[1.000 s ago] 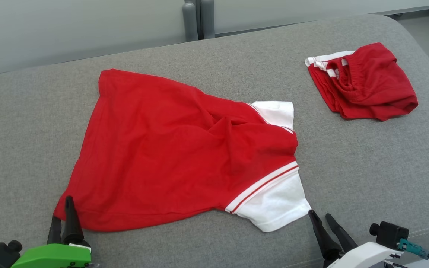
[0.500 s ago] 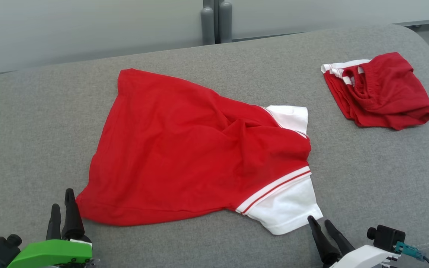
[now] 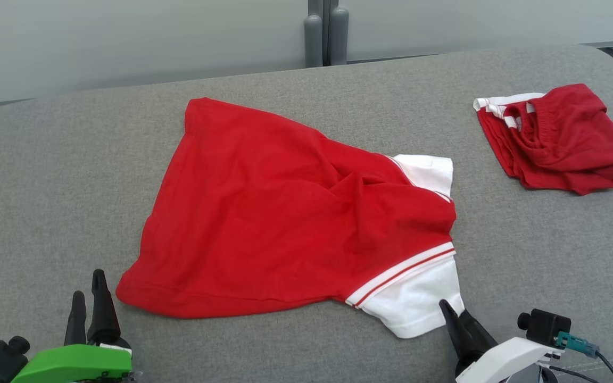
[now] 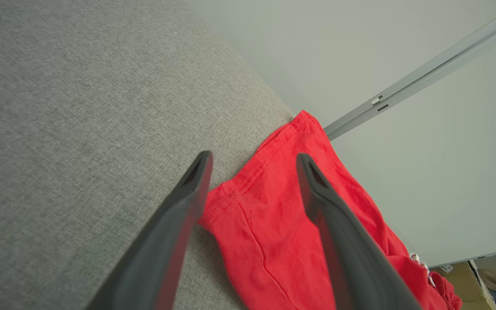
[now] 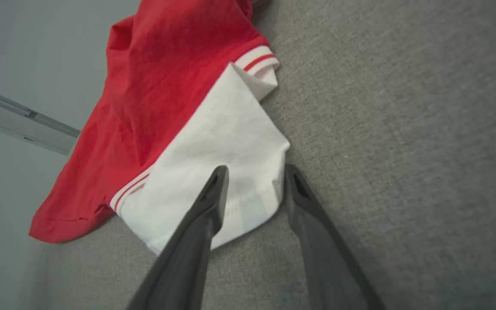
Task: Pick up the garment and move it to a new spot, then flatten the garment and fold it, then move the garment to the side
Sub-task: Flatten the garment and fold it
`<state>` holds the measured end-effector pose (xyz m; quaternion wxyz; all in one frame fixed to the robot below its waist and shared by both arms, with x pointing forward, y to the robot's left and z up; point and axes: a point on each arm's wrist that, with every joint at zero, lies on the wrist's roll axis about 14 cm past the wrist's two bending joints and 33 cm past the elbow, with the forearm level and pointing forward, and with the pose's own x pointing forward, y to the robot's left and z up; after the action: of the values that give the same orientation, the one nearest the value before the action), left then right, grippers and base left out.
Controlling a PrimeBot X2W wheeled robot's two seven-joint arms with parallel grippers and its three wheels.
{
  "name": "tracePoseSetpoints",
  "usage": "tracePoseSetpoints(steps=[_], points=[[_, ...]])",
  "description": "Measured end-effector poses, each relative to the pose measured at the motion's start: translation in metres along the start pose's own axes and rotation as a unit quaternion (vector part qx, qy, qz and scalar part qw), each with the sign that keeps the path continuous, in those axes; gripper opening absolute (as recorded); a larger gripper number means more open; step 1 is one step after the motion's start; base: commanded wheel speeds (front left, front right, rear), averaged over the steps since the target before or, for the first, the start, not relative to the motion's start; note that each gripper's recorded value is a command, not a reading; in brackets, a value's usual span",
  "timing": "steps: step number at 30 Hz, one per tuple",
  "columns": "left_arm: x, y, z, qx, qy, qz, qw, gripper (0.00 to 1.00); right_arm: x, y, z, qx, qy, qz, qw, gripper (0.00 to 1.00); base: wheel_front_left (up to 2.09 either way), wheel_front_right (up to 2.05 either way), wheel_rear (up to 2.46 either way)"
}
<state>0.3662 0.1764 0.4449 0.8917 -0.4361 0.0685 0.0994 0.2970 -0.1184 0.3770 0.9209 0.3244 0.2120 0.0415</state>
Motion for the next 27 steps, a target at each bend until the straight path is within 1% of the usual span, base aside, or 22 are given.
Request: tracePoseSetpoints(steps=[1, 3, 4, 13, 19, 20, 23, 27], points=[[0.0, 0.0, 0.0, 0.001, -0.001, 0.0, 1.0, 1.0, 0.0, 0.0, -0.001, -0.001, 0.002, 0.0, 1.0, 0.29, 0.0, 0.0, 0.0], [-0.001, 0.0, 0.001, 0.003, -0.002, 0.0, 1.0, 1.0, 0.002, 0.0, -0.001, -0.004, 0.003, 0.001, 1.0, 0.02, 0.0, 0.0, 0.0], [-0.002, 0.0, 0.002, 0.003, -0.002, 0.001, 1.0, 1.0, 0.003, -0.001, 0.0, -0.004, 0.002, 0.0, 1.0, 0.0, 0.0, 0.0, 0.0], [-0.001, 0.0, 0.001, 0.004, -0.002, 0.001, 1.0, 1.0, 0.012, -0.005, 0.023, -0.001, -0.027, -0.007, 1.0, 0.0, 0.0, 0.0, 0.0], [-0.001, -0.005, -0.007, 0.009, 0.01, -0.007, 1.0, 1.0, 0.012, -0.018, 0.064, -0.005, -0.081, -0.017, 0.997, 0.0, 0.0, 0.0, 0.0], [-0.001, -0.005, -0.007, 0.009, 0.01, -0.007, 1.0, 1.0, 0.012, -0.018, 0.064, -0.005, -0.081, -0.017, 0.997, 0.0, 0.0, 0.0, 0.0], [-0.001, -0.007, -0.011, 0.01, 0.018, -0.01, 1.0, 1.0, 0.009, -0.026, 0.078, -0.012, -0.099, -0.025, 0.995, 0.0, 0.0, 0.0, 0.0], [-0.002, -0.014, -0.028, 0.024, 0.056, -0.023, 0.998, 1.0, 0.006, -0.027, 0.081, -0.02, -0.101, -0.024, 0.994, 0.0, 0.0, 0.0, 0.0]])
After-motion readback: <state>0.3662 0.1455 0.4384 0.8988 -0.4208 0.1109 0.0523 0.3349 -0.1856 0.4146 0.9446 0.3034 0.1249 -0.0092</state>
